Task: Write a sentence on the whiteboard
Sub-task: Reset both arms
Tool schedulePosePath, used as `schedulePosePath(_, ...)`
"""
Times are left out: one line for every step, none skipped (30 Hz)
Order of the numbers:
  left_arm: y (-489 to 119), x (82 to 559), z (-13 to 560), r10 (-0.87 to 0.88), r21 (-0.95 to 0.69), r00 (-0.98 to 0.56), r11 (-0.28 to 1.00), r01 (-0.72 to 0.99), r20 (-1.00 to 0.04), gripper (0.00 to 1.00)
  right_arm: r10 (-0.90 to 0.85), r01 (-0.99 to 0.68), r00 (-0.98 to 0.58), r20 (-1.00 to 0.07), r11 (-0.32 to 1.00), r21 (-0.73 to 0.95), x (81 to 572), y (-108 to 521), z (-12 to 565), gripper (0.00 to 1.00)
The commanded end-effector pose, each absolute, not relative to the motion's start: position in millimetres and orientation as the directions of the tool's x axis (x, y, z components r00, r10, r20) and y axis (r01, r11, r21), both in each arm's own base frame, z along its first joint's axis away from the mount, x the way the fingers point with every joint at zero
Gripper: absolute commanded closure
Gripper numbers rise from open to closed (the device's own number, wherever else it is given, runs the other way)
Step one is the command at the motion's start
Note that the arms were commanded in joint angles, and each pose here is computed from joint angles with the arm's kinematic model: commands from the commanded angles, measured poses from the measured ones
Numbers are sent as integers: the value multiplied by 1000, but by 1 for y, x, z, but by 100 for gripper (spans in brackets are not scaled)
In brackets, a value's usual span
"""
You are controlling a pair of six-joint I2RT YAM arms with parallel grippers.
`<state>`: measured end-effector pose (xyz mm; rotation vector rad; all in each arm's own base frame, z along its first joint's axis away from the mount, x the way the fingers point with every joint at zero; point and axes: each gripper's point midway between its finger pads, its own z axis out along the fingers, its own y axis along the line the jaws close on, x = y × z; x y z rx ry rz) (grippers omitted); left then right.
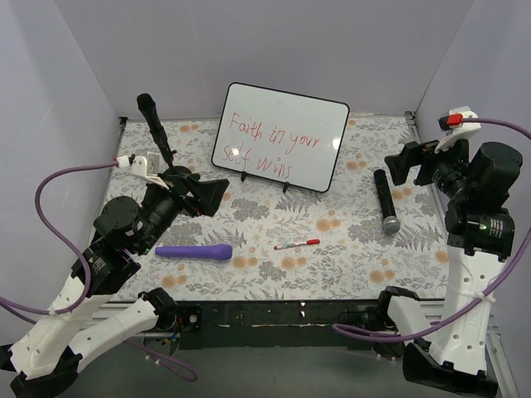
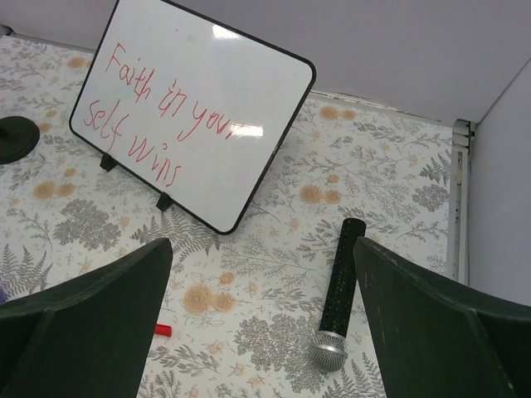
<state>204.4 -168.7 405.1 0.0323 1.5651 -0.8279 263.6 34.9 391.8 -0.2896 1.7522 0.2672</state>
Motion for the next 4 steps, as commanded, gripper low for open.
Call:
schedulePosePath(-164, 198, 412, -446, -484, -199, 729, 484, -872, 2, -50, -318, -117, -992, 948, -10, 261, 33, 416, 2)
schedulePosePath(-162, 197, 413, -446, -482, -196, 731, 483, -873, 2, -49, -315, -117, -992, 949, -9, 261, 32, 416, 2)
schedulePosePath(-161, 197, 414, -445, -480, -194, 733, 481, -874, 2, -49, -313, -121, -991, 950, -9, 262, 32, 414, 2)
schedulePosePath(-161, 197, 413, -443, -479, -195, 735, 480, -875, 2, -51, -309, -125, -991, 951, -10, 264, 30, 412, 2)
